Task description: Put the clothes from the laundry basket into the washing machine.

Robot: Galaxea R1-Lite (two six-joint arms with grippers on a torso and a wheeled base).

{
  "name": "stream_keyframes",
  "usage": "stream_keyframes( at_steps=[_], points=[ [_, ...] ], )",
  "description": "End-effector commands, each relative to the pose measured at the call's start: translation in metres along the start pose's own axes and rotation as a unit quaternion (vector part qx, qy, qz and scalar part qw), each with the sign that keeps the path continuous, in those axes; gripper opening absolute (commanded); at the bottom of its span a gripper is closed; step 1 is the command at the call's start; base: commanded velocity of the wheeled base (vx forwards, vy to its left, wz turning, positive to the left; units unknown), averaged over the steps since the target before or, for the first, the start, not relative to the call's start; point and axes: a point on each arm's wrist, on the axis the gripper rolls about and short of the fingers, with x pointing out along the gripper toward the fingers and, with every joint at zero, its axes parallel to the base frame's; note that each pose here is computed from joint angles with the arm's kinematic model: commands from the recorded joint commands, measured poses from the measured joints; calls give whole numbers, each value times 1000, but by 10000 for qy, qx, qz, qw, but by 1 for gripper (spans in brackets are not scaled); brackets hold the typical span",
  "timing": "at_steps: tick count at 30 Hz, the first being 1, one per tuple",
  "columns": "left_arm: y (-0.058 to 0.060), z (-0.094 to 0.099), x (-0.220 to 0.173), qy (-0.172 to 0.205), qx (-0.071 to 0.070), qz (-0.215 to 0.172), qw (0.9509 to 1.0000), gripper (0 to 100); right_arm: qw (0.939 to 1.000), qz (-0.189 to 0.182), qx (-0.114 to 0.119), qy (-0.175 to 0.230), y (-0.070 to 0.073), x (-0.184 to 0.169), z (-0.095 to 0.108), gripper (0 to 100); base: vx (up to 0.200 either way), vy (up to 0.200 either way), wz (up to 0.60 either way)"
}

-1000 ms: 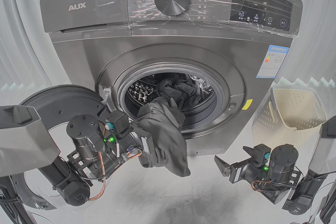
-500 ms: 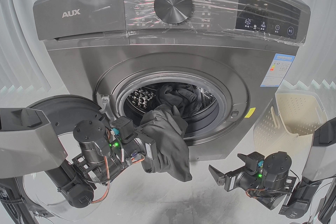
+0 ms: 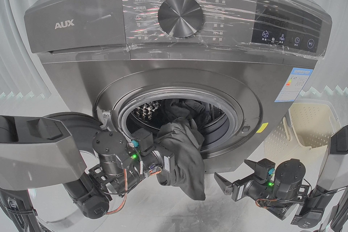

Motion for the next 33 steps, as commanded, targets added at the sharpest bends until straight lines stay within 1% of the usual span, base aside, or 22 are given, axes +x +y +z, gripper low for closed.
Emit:
stream_keyframes(
  at_steps=[1,5,6,7,8,11,12,13,14,15,16,17,18,19,20,21,24,25,27,28,31,33],
  points=[
    [4,-14,25,-16,-11,57,10000,0,9999,135,-10,-62,4,-8,3,100,0,0,0],
    [14,-23,46,-102,-32,190,9998,0,9999,136,1,-69,4,-9,3,100,0,0,0],
    [14,-23,46,-102,-32,190,9998,0,9999,136,1,-69,4,-9,3,100,0,0,0],
    [14,-27,55,-126,-132,179,9997,0,9999,140,-7,-54,4,-10,3,100,0,0,0],
    [15,-30,61,-143,-193,177,9996,0,9999,144,-2,-68,3,-11,4,100,0,0,0],
    [16,-36,77,-253,-210,198,9993,0,9998,153,8,-109,4,-11,5,100,0,0,0],
    [17,-38,89,-323,-233,207,9990,0,9998,148,16,-124,3,-12,6,100,0,0,0],
    [18,-39,92,-272,-257,234,9990,0,9998,151,22,-138,3,-12,7,100,0,0,0],
    [19,-41,95,-127,-310,308,9990,0,9998,150,21,-130,3,-12,7,100,0,0,0],
    [22,-41,99,-39,-379,409,9984,0,9998,150,29,-130,3,-12,7,100,0,0,0],
    [22,-41,100,-35,-401,433,9983,0,9998,143,29,-132,2,-12,7,100,0,0,0],
    [23,-38,110,-79,-532,566,9969,0,9998,157,19,-129,3,-13,7,100,0,0,0],
    [23,-39,110,-80,-532,574,9969,0,9998,157,19,-129,3,-13,7,100,0,0,0],
    [25,-34,122,-244,-584,631,9960,0,9998,159,22,-136,3,-13,7,100,0,0,0],
    [27,-31,130,-354,-588,648,9955,0,9998,157,11,-129,3,-13,7,100,0,0,0],
    [32,-29,136,-369,-581,708,9951,0,9998,157,11,-129,3,-13,7,100,0,0,0],
    [35,-28,142,-267,-556,775,9951,0,9998,165,17,-129,3,-13,7,100,0,0,0],
    [39,-24,150,-233,-533,833,9948,0,9998,154,13,-116,2,-13,6,100,0,0,0],
    [47,-29,163,-298,-521,941,9937,0,9999,147,1,-80,1,-15,5,100,0,0,0],
    [49,-30,169,-339,-500,983,9933,0,9999,153,-2,-71,1,-15,5,100,0,0,0],
    [59,-33,183,-392,-351,1135,9921,0,9999,159,-7,-64,1,-15,4,100,0,0,0],
    [62,-28,190,-432,-345,1161,9917,0,9999,153,-10,-72,1,-15,5,100,0,0,0]
  ],
)
